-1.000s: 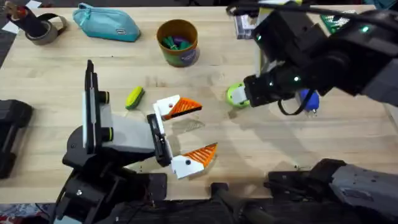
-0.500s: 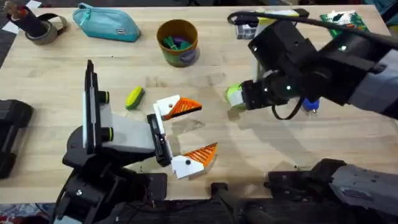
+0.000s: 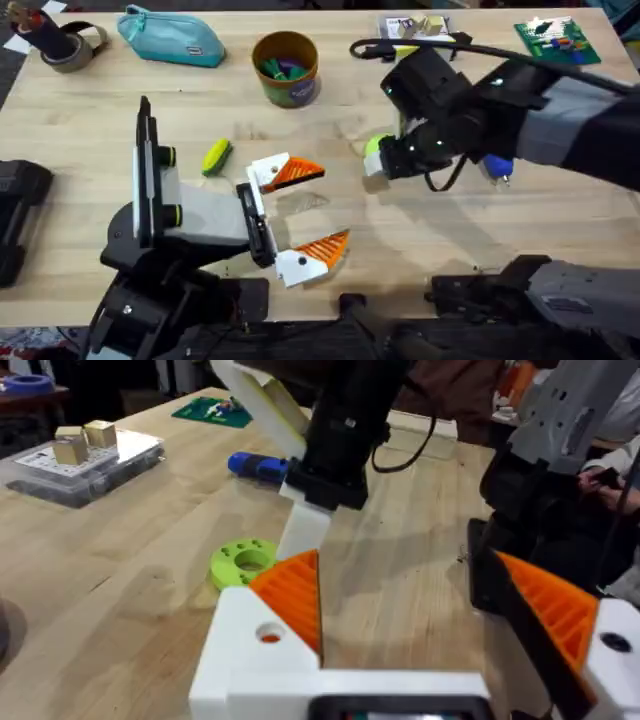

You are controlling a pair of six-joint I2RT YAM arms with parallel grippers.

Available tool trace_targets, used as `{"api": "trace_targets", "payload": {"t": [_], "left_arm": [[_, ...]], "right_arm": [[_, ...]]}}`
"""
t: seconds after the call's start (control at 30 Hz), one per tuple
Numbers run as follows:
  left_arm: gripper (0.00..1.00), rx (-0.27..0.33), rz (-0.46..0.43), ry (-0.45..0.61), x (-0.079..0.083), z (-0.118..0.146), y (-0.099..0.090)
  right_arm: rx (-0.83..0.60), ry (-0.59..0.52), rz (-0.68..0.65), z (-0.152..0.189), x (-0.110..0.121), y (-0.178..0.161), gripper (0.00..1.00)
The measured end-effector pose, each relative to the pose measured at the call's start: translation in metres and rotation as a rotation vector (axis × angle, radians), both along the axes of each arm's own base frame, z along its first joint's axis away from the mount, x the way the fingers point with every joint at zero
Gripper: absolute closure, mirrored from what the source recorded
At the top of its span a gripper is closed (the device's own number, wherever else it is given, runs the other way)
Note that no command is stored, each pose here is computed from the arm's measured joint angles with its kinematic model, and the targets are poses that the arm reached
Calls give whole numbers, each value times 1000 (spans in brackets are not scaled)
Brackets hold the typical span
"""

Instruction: Pick up the gripper from the table and insert it into the empty holder that is missing its gripper. Then pick up a screw, insert it into the mounting hole, and use the screwdriver to tighten it. Finally, clean up the table by picking up the vegetable and placing it into the bucket.

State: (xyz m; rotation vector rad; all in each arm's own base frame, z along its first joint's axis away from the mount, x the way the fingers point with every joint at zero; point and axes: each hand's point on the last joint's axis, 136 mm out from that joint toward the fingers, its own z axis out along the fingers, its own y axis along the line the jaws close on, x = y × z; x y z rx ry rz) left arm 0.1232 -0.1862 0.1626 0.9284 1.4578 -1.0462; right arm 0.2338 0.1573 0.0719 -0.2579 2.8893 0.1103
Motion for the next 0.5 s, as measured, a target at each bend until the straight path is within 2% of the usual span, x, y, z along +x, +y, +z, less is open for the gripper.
{"api": "trace_targets", "payload": {"t": [0.5], "left_arm": [[11, 0, 0, 0, 0, 0, 0]], "right_arm": [[-15, 14, -1, -12, 4, 2, 526]]}}
